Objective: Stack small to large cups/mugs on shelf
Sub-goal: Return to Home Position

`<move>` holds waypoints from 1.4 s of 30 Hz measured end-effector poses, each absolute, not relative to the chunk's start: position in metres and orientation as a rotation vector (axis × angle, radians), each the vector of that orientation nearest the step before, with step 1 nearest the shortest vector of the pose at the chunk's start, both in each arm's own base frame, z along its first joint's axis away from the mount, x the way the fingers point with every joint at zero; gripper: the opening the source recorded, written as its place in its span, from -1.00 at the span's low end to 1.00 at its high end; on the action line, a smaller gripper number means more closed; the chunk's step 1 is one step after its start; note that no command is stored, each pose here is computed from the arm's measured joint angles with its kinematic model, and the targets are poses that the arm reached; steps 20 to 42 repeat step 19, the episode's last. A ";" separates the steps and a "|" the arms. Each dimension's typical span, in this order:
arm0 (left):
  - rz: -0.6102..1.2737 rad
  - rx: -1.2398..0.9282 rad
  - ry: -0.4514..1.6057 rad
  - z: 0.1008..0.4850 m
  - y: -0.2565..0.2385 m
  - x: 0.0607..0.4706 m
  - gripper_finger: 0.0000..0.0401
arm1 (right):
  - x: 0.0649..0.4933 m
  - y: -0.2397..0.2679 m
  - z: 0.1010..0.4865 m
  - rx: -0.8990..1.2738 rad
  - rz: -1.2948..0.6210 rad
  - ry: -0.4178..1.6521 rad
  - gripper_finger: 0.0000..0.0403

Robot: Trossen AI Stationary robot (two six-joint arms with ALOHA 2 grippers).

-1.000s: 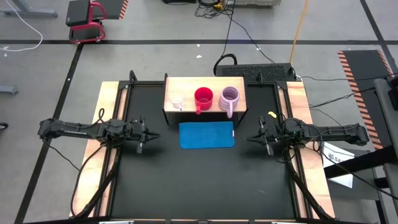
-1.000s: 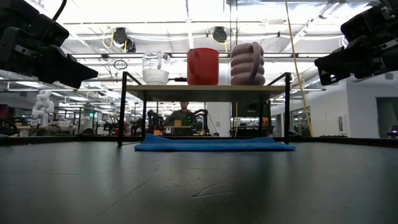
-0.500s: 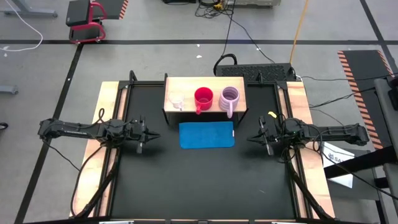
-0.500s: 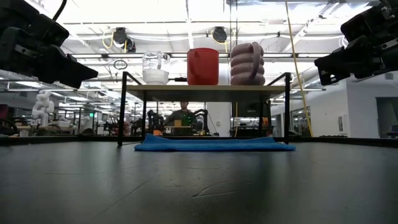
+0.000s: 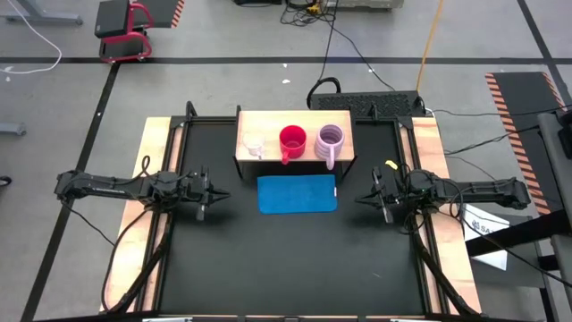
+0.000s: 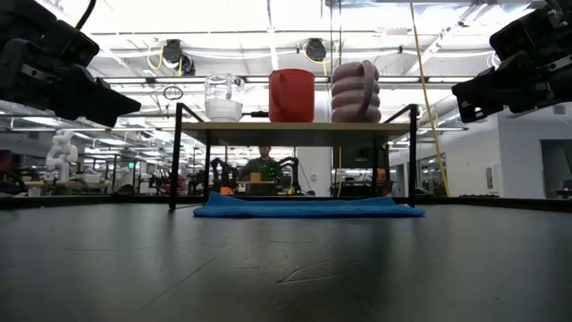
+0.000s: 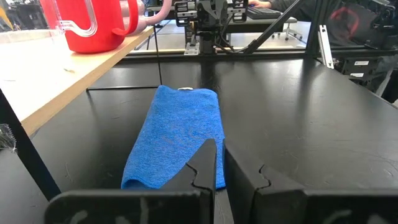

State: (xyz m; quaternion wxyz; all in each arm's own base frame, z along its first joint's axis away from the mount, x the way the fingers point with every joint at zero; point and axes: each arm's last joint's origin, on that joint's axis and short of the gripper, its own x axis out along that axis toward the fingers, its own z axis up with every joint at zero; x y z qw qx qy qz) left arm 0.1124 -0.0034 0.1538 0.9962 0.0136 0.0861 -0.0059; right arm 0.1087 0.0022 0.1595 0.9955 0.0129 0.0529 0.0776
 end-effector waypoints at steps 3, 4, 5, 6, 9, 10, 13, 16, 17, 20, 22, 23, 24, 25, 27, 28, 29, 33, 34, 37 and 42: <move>-0.012 0.027 0.173 0.154 -0.003 0.112 -0.85 | 0.109 0.002 0.160 0.026 0.155 0.106 -1.00; -0.012 0.027 0.172 0.154 -0.003 0.112 -0.85 | 0.109 0.002 0.160 0.026 0.156 0.106 -1.00; -0.012 0.027 0.172 0.154 -0.003 0.112 -0.85 | 0.109 0.002 0.160 0.026 0.156 0.106 -1.00; -0.012 0.027 0.172 0.154 -0.003 0.112 -0.85 | 0.109 0.002 0.159 0.026 0.155 0.106 -1.00; -0.011 0.027 0.173 0.154 -0.003 0.112 -0.85 | 0.109 0.002 0.159 0.026 0.156 0.106 -1.00; -0.012 0.027 0.172 0.154 -0.003 0.112 -0.85 | 0.109 0.002 0.159 0.026 0.155 0.106 -1.00; -0.012 0.027 0.173 0.154 -0.003 0.112 -0.85 | 0.109 0.002 0.160 0.026 0.155 0.106 -1.00; -0.012 0.027 0.173 0.154 -0.003 0.112 -0.85 | 0.109 0.002 0.159 0.026 0.155 0.106 -1.00; -0.012 0.027 0.173 0.154 -0.003 0.112 -0.85 | 0.109 0.002 0.159 0.026 0.155 0.107 -1.00; -0.011 0.027 0.172 0.154 -0.003 0.112 -0.85 | 0.109 0.002 0.159 0.026 0.156 0.107 -1.00; -0.011 0.027 0.172 0.154 -0.003 0.112 -0.85 | 0.109 0.002 0.159 0.026 0.156 0.107 -1.00; -0.011 0.027 0.172 0.154 -0.003 0.112 -0.85 | 0.109 0.002 0.159 0.026 0.156 0.107 -1.00; -0.011 0.027 0.172 0.154 -0.003 0.112 -0.85 | 0.109 0.002 0.159 0.026 0.156 0.107 -1.00; -0.011 0.027 0.172 0.154 -0.003 0.112 -0.85 | 0.109 0.002 0.159 0.026 0.156 0.107 -1.00; -0.011 0.027 0.172 0.154 -0.003 0.112 -0.85 | 0.109 0.002 0.159 0.026 0.156 0.107 -1.00; -0.011 0.027 0.172 0.154 -0.003 0.112 -0.85 | 0.109 0.002 0.159 0.026 0.156 0.107 -1.00; -0.011 0.027 0.172 0.154 -0.003 0.112 -0.85 | 0.109 0.002 0.159 0.026 0.156 0.107 -1.00; -0.011 0.027 0.172 0.154 -0.003 0.112 -0.85 | 0.109 0.002 0.159 0.026 0.156 0.107 -1.00; -0.011 0.027 0.172 0.154 -0.003 0.112 -0.85 | 0.109 0.002 0.159 0.026 0.156 0.107 -1.00; -0.011 0.027 0.172 0.154 -0.003 0.112 -0.85 | 0.109 0.002 0.159 0.026 0.156 0.107 -1.00; -0.011 0.027 0.172 0.154 -0.003 0.112 -0.85 | 0.109 0.002 0.159 0.026 0.156 0.107 -1.00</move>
